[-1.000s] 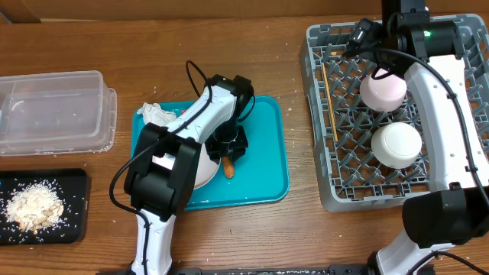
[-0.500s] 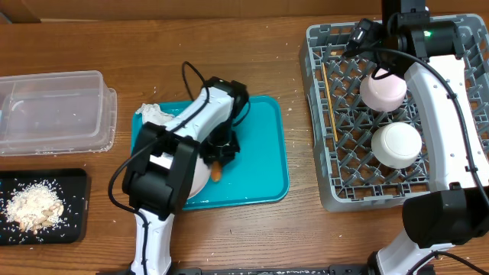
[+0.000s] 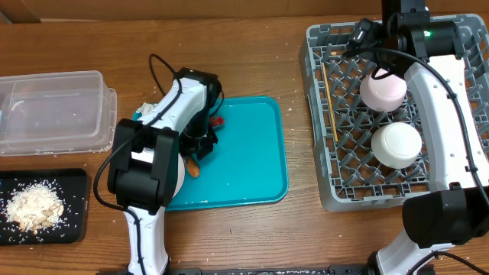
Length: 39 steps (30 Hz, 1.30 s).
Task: Sort waste into correct bins and load items into the dishwasher
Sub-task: 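Release the plate and lower the left gripper onto the orange carrot, then close the left gripper on the carrot and lift it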
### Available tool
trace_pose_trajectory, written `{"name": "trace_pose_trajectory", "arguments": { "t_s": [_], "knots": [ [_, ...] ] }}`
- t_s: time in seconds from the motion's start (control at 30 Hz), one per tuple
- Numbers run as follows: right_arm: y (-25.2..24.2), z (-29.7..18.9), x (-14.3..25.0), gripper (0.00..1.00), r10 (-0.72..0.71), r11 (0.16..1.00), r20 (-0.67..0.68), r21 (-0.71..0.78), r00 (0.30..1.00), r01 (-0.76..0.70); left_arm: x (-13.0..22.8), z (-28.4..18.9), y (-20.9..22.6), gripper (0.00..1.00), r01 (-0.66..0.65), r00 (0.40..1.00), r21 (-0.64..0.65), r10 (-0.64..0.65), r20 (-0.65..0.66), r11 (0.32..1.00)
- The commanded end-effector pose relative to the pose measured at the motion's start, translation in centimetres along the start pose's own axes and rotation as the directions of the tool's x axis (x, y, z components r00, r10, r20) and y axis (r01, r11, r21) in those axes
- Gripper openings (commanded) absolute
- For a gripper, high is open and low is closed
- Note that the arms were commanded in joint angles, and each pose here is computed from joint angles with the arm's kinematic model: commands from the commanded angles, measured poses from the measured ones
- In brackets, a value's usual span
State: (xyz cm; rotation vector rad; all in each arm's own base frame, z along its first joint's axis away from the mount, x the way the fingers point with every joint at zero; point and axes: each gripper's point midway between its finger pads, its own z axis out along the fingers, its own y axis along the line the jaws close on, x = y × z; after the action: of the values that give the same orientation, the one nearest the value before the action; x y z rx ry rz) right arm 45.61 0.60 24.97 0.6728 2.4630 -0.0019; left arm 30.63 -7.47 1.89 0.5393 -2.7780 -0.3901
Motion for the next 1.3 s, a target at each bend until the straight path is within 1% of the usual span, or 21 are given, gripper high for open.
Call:
{"name": "trace_pose_trajectory", "arguments": {
  "t_s": [0.0, 0.07, 0.2, 0.37, 0.47, 0.57, 0.67, 0.7, 0.83, 0.97, 1.03, 1.1, 1.13, 1.2, 1.23, 1.27],
  "knots": [
    [0.1, -0.5, -0.4, 1.0, 0.002, 1.0, 0.019, -0.004, 1.0, -0.002, 0.8, -1.4, -2.9, 0.36, -0.08, 0.997, 0.119, 0.079, 0.012, 0.99],
    [0.1, -0.5, -0.4, 1.0, 0.002, 1.0, 0.019, -0.004, 1.0, -0.002, 1.2, -1.6, -4.0, 0.36, -0.116, 0.993, 0.147, 0.114, 0.019, 0.982],
    [0.1, -0.5, -0.4, 1.0, 0.002, 1.0, 0.019, -0.004, 1.0, -0.002, 2.0, -1.7, -5.4, 0.37, -0.156, 0.987, 0.148, 0.151, 0.044, 0.977],
    [0.1, -0.5, -0.4, 1.0, 0.002, 1.0, 0.019, -0.004, 1.0, -0.002, 2.2, -1.7, -5.6, 0.38, -0.139, 0.99, 0.139, 0.134, 0.047, 0.98],
    [0.1, -0.5, -0.4, 1.0, 0.002, 1.0, 0.019, -0.004, 1.0, -0.002, 1.7, -1.7, -5.2, 0.37, -0.117, 0.993, 0.142, 0.112, 0.044, 0.983],
    [0.1, -0.5, -0.4, 1.0, 0.002, 1.0, 0.019, -0.004, 1.0, -0.002, 1.0, -1.8, -4.9, 0.34, -0.117, 0.993, 0.154, 0.11, 0.052, 0.981],
    [0.1, -0.5, -0.4, 1.0, 0.002, 1.0, 0.019, -0.004, 1.0, -0.002, 1.0, -2.9, -4.4, 0.25, -0.111, 0.993, 0.142, 0.105, 0.048, 0.984],
    [0.1, -0.5, -0.4, 1.0, 0.002, 1.0, 0.019, -0.004, 1.0, -0.002, 0.9, -3.3, -4.1, 0.25, -0.107, 0.993, 0.132, 0.1, 0.054, 0.985],
    [0.1, -0.5, -0.4, 1.0, 0.002, 1.0, 0.019, -0.004, 1.0, -0.002, 0.2, -5.3, -3.7, 0.27, -0.093, 0.992, 0.123, 0.081, 0.096, 0.988],
    [0.1, -0.5, -0.4, 1.0, 0.002, 1.0, 0.019, -0.004, 1.0, -0.002, -0.8, -6.0, -3.4, 0.28, -0.075, 0.99, 0.12, 0.059, 0.13, 0.99],
    [0.1, -0.5, -0.4, 1.0, 0.002, 1.0, 0.019, -0.004, 1.0, -0.002, -1.0, -5.9, -2.7, 0.33, -0.045, 0.991, 0.098, 0.032, 0.129, 0.994],
    [0.1, -0.5, -0.4, 1.0, 0.002, 1.0, 0.019, -0.004, 1.0, -0.002, -1.0, -5.8, -1.8, 0.35, -0.005, 0.994, 0.085, -0.004, 0.112, 0.996],
    [0.1, -0.5, -0.4, 1.0, 0.002, 1.0, 0.019, -0.004, 1.0, -0.002, -1.2, -5.7, -1.6, 0.35, 0.002, 0.994, 0.086, -0.011, 0.107, 0.996],
    [0.1, -0.5, -0.4, 1.0, 0.002, 1.0, 0.019, -0.004, 1.0, -0.002, -1.4, -5.7, -1.3, 0.4, 0.016, 0.995, 0.097, -0.025, 0.097, 0.995],
    [0.1, -0.5, -0.4, 1.0, 0.002, 1.0, 0.019, -0.004, 1.0, -0.002, -1.5, -5.6, -1.3, 0.44, 0.021, 0.995, 0.108, -0.031, 0.09, 0.994],
    [0.1, -0.5, -0.4, 1.0, 0.002, 1.0, 0.019, -0.004, 1.0, -0.002, -1.5, -5.5, -1.5, 0.45, 0.022, 0.996, 0.12, -0.032, 0.083, 0.993]
  ]
}}
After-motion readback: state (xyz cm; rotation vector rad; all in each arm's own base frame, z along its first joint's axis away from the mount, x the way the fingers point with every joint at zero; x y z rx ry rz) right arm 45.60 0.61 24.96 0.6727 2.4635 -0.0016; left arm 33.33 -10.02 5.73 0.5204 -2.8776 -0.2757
